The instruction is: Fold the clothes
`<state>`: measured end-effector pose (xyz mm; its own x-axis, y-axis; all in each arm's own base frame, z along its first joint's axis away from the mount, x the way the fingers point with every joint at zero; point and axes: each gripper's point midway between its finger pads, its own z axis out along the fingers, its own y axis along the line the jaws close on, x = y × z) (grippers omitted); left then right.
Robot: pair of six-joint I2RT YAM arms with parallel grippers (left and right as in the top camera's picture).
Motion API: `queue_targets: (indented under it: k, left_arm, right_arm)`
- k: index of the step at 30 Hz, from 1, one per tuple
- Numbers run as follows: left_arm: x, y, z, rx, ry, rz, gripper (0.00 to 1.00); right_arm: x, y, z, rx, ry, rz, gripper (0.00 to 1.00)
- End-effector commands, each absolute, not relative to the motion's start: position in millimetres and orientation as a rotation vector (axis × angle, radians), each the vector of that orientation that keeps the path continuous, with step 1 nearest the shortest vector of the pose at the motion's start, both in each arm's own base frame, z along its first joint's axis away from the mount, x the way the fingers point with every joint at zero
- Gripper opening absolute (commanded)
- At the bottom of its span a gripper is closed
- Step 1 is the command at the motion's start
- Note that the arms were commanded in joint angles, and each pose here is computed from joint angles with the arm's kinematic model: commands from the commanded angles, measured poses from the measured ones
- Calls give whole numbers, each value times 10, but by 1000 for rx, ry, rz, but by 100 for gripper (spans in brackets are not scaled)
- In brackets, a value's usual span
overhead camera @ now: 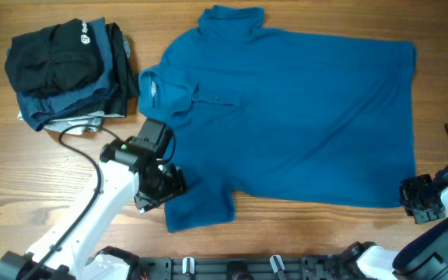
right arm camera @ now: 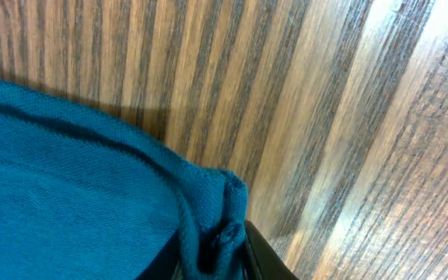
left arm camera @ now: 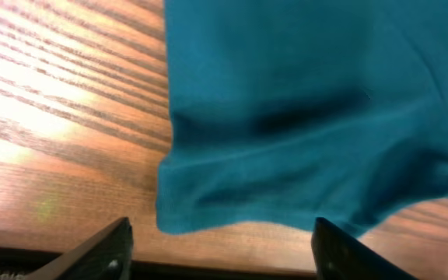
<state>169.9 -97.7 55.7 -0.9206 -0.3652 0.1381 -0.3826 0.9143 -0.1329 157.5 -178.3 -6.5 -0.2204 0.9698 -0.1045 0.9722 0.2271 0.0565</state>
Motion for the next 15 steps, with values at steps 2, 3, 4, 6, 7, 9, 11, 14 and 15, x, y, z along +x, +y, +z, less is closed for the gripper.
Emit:
queue_targets:
  k: [2, 3, 4, 6, 7, 9, 11, 14, 15]
  left_arm:
    - [1454, -899, 283, 692, -2899, 195, 60]
    - [1422, -895, 240, 713, -2886, 194, 59]
    - [1394, -907, 204, 711, -2877, 207, 58]
    - [1342, -903, 162, 710, -2863, 207, 58]
    - [1331, -896, 153, 709, -2861, 203, 59]
    - [1339, -895, 103, 710, -2873, 212, 58]
    - [1360, -910, 46, 710, -2887, 236, 51]
    - [1325, -944, -11, 713, -2874, 273, 53]
    - [1325, -944, -11, 713, -2874, 273, 52]
  right_arm:
    - [1438, -1684, -202, 1927, 2410, -46, 18]
    - [1438, -1684, -202, 1927, 2410, -46, 18]
    - [1438, -1684, -202, 1927, 2410, -46, 18]
    - [1439, -1685, -202, 1927, 2410, -47, 18]
    - [1439, -1686, -202, 1927, 2409, -47, 18]
    - [1444, -1690, -201, 1925, 2408, -47, 18]
    - [1444, -1689, -201, 1925, 2408, -47, 18]
    - [1443, -1691, -201, 1925, 2407, -47, 21]
    - [1444, -1691, -201, 1925, 2407, -47, 21]
